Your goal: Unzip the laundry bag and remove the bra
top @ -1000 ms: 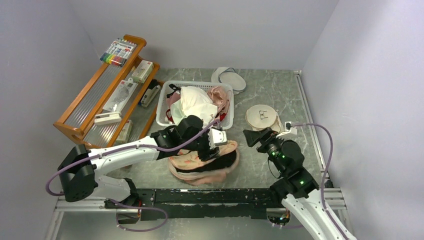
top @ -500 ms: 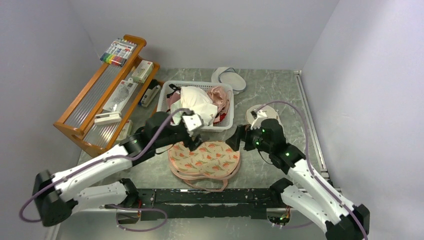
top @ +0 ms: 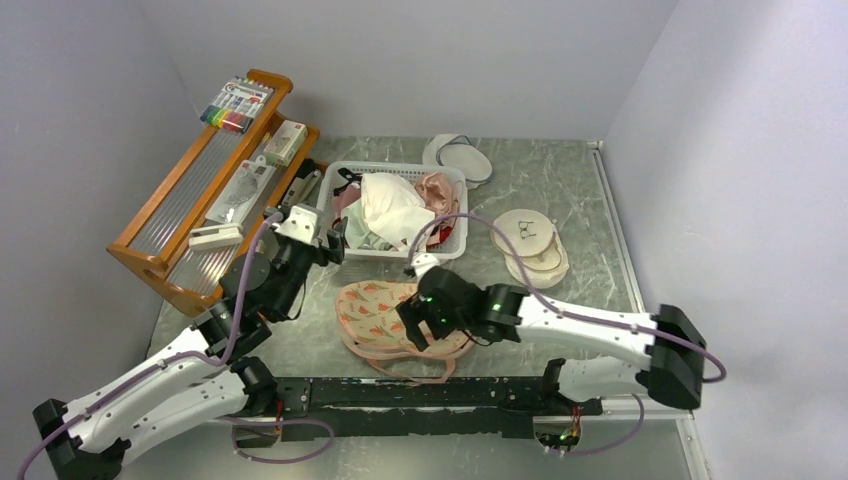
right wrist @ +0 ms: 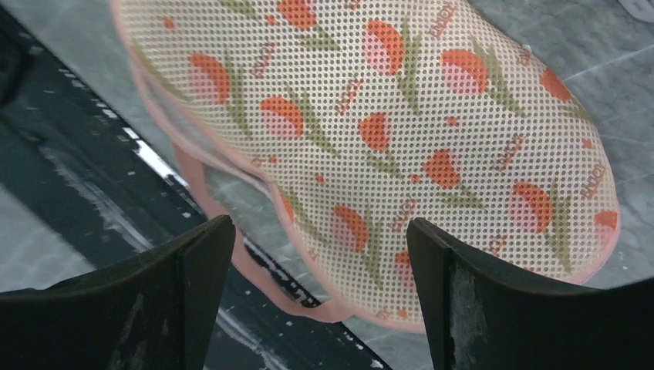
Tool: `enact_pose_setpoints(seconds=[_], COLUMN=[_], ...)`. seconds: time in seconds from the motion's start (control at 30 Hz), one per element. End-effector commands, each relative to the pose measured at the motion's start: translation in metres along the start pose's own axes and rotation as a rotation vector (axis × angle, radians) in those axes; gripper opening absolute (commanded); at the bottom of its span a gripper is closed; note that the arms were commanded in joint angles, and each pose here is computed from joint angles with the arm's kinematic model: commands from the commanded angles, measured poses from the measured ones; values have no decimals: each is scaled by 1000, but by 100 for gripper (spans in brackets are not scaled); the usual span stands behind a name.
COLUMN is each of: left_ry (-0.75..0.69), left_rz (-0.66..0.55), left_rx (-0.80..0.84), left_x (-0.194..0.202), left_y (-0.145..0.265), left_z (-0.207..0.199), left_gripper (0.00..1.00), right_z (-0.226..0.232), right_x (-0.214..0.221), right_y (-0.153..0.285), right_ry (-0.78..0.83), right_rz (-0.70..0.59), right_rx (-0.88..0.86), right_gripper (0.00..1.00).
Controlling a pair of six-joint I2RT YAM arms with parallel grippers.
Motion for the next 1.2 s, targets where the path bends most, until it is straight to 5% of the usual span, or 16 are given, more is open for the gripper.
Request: enact_pose_setpoints(seconds=[0.0,0.2,0.6,1.0,1.17], left_ry=[20,15,12,16,14], left_rz=[-10,0,6,9,12], left_rx=[-84,-70,-62,-64,-61], left_x=[-4,-2,-1,-1,0], left_y=[-2,-4,-5,-4,-5], left_z=[12,10,8,8,7], left_gripper=[83,81,81,81,81], right_z=[-12,-7,2,9,19], right_x=[12,25,48,46,35], right_y=[-14,-31,-42,-36,-18], right_ry=[163,244,134,-4,-96], right_rz=[106,177,171,152,136], right_rx=[218,239,163,150,117], right_gripper=[81,80,69,9,2])
Point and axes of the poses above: each gripper's point midway between its finger pads, its own y axis back along the fingers, its own z axis along the line the jaws close on, x = y × z, the point moved 3 cm from there along y, back along the fingers, and after that the axes turned 4 degrees about y, right-handed, at the moved point
